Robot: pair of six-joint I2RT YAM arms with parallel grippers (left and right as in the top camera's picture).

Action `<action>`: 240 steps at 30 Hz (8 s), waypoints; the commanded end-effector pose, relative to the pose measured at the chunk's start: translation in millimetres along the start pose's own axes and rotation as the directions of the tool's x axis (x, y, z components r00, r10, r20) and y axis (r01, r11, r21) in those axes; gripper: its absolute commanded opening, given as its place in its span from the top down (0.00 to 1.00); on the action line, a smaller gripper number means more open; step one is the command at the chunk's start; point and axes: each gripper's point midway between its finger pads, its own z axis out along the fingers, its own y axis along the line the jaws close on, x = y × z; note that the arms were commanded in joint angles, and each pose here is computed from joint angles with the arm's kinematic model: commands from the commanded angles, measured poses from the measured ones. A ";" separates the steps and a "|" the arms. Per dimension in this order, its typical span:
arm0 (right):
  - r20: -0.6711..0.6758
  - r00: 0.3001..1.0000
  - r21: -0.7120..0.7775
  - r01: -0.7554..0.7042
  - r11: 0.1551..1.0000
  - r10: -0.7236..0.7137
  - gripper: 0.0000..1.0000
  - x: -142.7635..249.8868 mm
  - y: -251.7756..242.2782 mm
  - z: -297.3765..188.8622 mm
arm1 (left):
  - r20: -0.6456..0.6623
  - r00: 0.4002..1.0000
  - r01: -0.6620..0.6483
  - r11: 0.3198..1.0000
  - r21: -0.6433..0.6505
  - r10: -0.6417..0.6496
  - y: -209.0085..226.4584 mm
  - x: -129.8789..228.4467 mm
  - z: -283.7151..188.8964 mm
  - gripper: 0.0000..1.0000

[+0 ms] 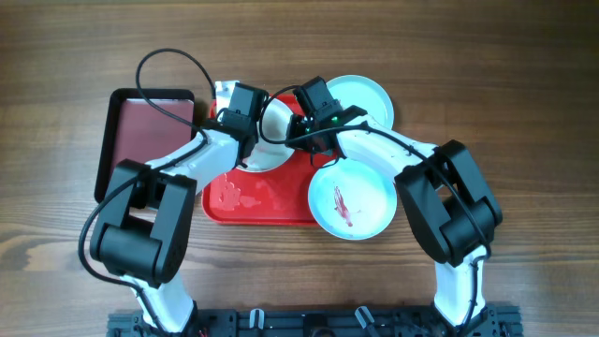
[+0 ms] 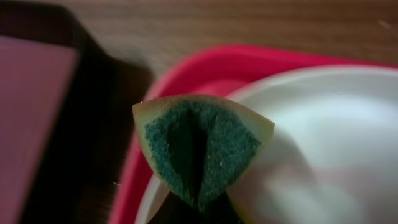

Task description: Clean dirty plates on tray and stack at the side

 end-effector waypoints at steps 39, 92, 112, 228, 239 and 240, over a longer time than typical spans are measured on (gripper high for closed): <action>0.104 0.827 0.518 0.429 0.740 -0.552 0.96 -33.1 3.1 -139.9 | -0.384 0.824 0.524 0.818 0.237 -0.416 99.4 8.8 -122.5 0.96; 0.215 0.830 0.210 0.475 0.855 -0.514 0.96 -33.9 45.4 -195.4 | -0.419 0.815 0.537 0.792 0.291 -0.399 88.0 8.9 -128.2 0.96; 0.212 0.851 0.235 -0.522 0.820 0.481 0.96 -27.9 -347.3 -221.2 | -0.419 0.816 0.536 0.792 0.292 -0.397 87.4 8.9 -128.3 0.96; -0.099 0.948 0.027 0.308 0.951 -0.304 0.74 48.3 3.9 -42.3 | -0.392 0.883 0.396 0.860 0.322 -0.260 89.6 26.9 -119.8 0.96; -0.162 0.972 0.062 0.184 0.981 -0.172 0.86 65.3 -11.5 -26.9 | -0.406 0.879 0.392 0.861 0.323 -0.248 87.0 32.9 -120.1 0.96; -0.176 0.971 0.057 0.171 0.984 -0.159 0.86 68.5 -11.9 -23.2 | -0.405 0.882 0.387 0.862 0.327 -0.242 85.0 32.9 -120.8 0.96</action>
